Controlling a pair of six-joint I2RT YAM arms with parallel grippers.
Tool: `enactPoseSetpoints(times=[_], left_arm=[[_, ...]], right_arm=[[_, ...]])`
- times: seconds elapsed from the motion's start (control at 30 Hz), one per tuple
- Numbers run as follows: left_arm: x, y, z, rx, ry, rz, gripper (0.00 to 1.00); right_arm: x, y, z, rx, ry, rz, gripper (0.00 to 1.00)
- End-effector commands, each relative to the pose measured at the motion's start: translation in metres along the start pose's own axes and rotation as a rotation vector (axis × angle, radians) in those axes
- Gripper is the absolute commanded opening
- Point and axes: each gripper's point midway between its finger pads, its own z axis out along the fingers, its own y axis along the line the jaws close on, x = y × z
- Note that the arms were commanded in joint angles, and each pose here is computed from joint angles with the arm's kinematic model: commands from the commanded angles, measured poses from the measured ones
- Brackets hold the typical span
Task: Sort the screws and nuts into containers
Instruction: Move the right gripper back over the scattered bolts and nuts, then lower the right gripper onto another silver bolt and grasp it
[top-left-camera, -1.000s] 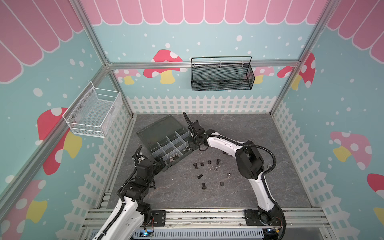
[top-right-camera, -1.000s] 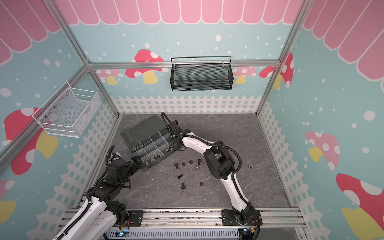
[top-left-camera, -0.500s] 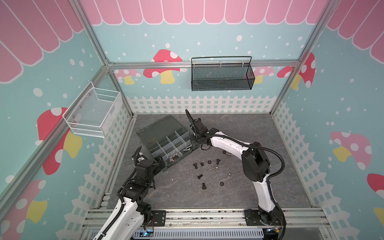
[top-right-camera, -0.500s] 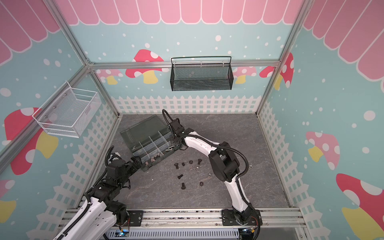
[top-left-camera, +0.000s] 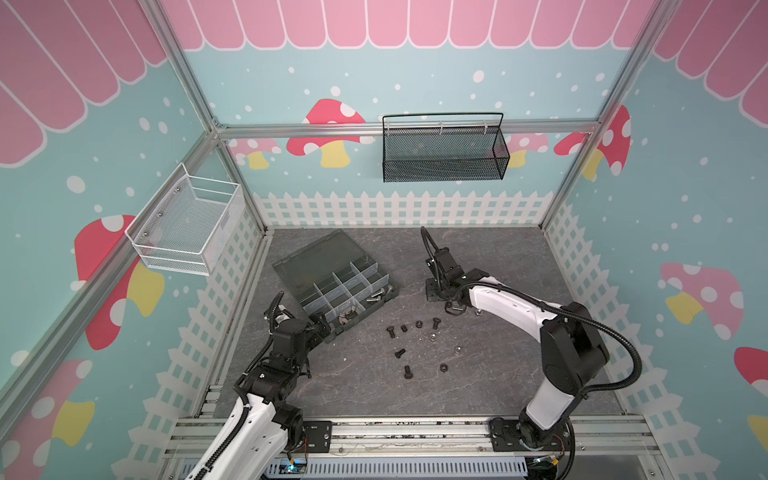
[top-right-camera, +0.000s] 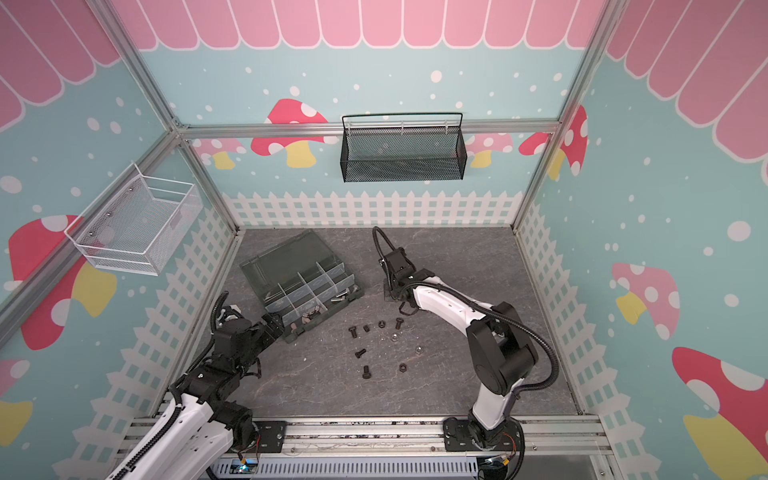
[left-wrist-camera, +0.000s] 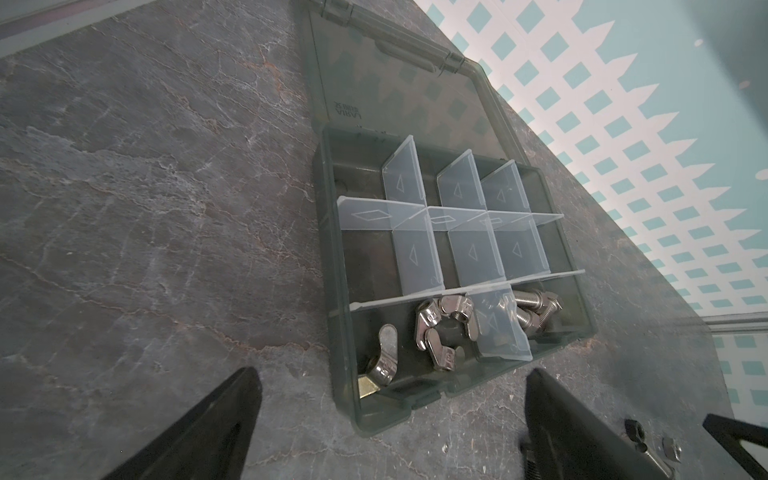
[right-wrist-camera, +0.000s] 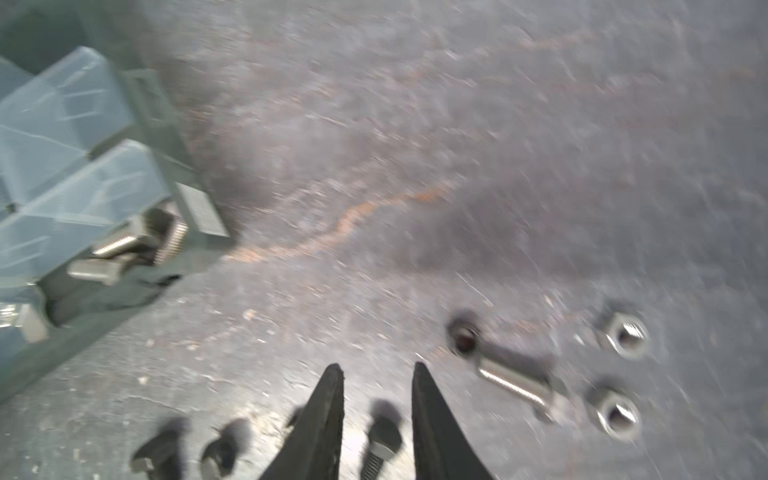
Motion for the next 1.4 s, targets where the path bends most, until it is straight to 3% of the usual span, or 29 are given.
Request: enactPoseSetpoints(times=[0.0,0.17,0.4,1.37], left_arm=[[-0.005,-0.007,0.001,0.021,-0.004,-0.027,1.00],[-0.003,-0.012,0.004,0.033,0.014,-0.029,1.00],[-0.002,-0.012,0.006,0.030,0.023,-0.029,1.00],[0.003,-0.010,0.008,0.025,0.036,-0.029,1.00]], right_arm=[[0.010,-0.025,-0.012,0.008,0.005,0.076,0.34],[0.029,-0.062,-0.014,0.038,0.037,0.132,0.44],[0.048,-0.081,0.000,0.049,0.096,0.164,0.46],[0.061,-0.092,0.048,0.047,0.160,0.192,0.28]])
